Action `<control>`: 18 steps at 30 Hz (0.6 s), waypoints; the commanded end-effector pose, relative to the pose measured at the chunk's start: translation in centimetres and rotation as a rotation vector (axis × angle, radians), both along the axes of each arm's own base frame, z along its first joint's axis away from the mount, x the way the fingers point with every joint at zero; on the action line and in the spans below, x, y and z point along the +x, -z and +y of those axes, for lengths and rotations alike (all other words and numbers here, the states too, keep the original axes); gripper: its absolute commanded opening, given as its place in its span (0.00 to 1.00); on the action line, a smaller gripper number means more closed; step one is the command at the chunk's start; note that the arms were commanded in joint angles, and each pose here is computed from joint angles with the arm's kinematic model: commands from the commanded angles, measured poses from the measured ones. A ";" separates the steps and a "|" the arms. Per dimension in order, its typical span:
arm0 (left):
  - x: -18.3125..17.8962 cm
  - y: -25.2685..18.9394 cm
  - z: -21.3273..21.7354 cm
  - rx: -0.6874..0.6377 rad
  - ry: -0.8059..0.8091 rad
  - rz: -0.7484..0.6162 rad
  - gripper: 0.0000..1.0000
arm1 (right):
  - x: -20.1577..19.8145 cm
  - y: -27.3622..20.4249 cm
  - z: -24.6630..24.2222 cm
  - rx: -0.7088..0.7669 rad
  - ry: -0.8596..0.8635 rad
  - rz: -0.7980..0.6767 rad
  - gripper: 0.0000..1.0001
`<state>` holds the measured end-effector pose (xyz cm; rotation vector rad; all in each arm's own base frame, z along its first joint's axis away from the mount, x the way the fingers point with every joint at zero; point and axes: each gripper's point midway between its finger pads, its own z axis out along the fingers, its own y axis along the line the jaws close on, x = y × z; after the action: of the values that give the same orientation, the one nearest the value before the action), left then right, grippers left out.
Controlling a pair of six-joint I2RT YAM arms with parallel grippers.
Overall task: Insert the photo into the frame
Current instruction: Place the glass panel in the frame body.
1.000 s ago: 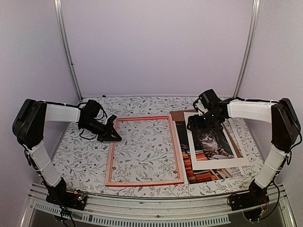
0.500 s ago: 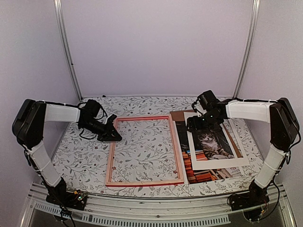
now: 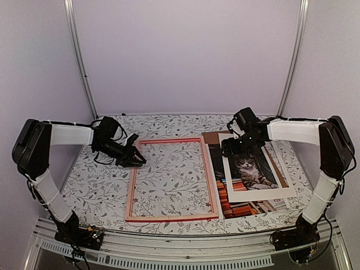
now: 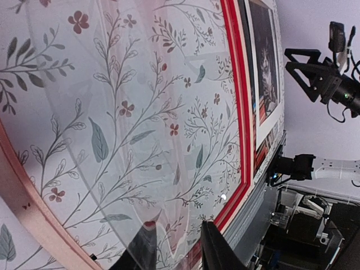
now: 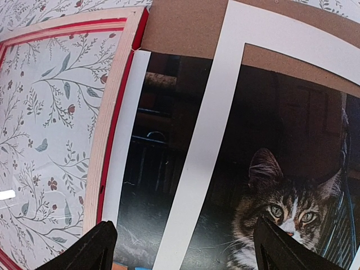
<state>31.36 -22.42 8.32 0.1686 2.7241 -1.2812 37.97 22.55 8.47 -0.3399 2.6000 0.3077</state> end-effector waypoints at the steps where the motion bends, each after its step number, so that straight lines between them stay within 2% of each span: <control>1: 0.6 -1.7 -0.6 -0.026 0.015 -0.055 0.32 | 0.4 -0.6 0.6 0.007 -0.013 -0.015 0.88; 9: 0.5 -1.7 -0.5 0.002 0.013 -0.068 0.45 | 0.3 -0.6 0.7 0.008 -0.016 -0.015 0.88; 18: 0.5 -0.9 0.3 0.063 -0.008 -0.073 0.51 | 0.3 -0.7 0.9 0.011 -0.020 -0.017 0.88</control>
<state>31.54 -22.14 8.19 0.1712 2.7293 -1.2163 37.94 22.62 8.48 -0.3423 2.5994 0.3085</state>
